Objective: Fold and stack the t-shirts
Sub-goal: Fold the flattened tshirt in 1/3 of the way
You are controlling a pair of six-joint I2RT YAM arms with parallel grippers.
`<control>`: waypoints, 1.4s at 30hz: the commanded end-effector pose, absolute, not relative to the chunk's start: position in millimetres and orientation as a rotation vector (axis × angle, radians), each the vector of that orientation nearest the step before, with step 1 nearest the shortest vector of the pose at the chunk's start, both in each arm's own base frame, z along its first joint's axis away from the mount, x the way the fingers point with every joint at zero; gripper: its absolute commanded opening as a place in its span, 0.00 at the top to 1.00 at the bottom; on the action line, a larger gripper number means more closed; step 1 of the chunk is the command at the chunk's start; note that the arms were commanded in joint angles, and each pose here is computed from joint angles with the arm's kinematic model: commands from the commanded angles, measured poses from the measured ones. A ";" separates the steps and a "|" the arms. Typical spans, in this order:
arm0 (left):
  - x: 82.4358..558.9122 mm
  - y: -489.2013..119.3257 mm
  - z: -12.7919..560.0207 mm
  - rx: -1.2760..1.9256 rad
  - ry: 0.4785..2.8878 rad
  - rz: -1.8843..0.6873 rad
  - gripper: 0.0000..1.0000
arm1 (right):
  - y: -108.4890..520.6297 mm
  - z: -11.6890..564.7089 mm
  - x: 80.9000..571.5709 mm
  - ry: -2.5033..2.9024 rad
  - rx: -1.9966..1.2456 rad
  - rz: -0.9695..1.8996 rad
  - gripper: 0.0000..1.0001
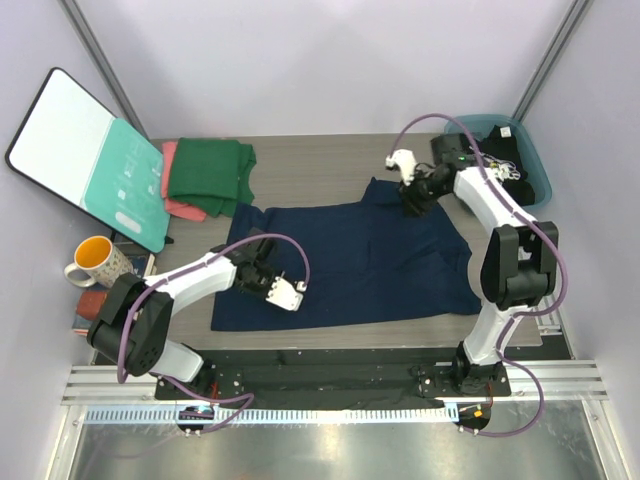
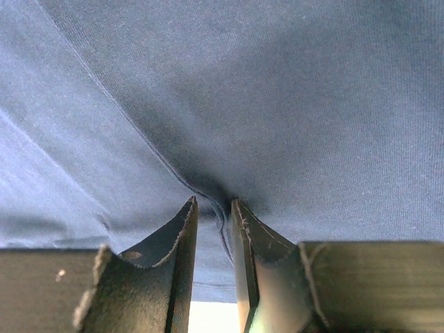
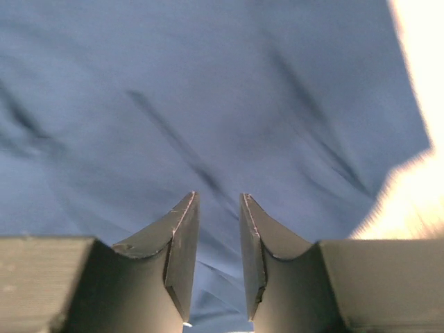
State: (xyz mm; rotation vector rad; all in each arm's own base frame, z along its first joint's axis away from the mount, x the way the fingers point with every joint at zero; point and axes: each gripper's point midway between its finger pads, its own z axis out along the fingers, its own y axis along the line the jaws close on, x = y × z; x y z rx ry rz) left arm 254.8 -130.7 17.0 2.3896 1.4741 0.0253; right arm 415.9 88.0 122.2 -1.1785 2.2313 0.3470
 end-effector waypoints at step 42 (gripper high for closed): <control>227.4 -128.5 3.0 2.392 1.543 -0.071 0.74 | 202.2 35.4 368.6 2.338 -1.438 0.652 0.78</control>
